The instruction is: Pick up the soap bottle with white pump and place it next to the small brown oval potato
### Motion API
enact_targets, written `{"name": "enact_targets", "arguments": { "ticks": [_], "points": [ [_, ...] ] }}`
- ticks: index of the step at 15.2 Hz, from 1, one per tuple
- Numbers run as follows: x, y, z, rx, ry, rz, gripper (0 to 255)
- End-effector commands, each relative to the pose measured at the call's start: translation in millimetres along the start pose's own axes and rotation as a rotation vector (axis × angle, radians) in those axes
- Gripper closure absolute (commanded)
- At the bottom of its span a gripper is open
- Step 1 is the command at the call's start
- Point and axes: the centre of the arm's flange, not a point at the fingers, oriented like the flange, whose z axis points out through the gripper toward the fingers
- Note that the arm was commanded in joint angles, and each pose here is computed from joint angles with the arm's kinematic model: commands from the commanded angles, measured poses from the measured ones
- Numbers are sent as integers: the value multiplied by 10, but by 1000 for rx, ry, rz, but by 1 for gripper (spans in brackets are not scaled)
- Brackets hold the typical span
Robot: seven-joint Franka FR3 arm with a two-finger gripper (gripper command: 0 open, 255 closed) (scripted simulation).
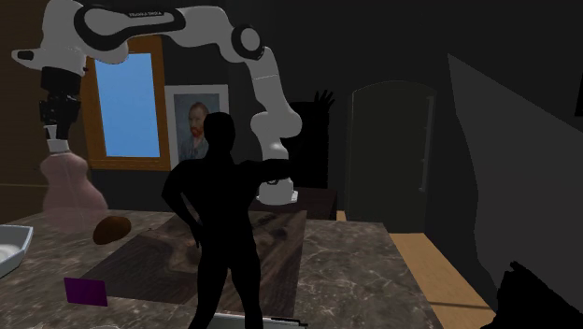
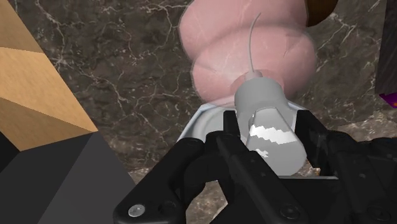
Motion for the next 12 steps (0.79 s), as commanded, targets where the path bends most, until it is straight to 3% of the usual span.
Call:
{"name": "enact_targets", "arguments": {
  "ticks": [1, 9, 10, 12],
  "points": [
    [-16, 6, 101, -1, 2, 0, 255],
    [-18, 6, 111, -1, 2, 0, 255],
    [-14, 2, 111, -1, 2, 0, 0],
    [-15, 0, 113, -1, 2, 0, 0]
  ]
}}
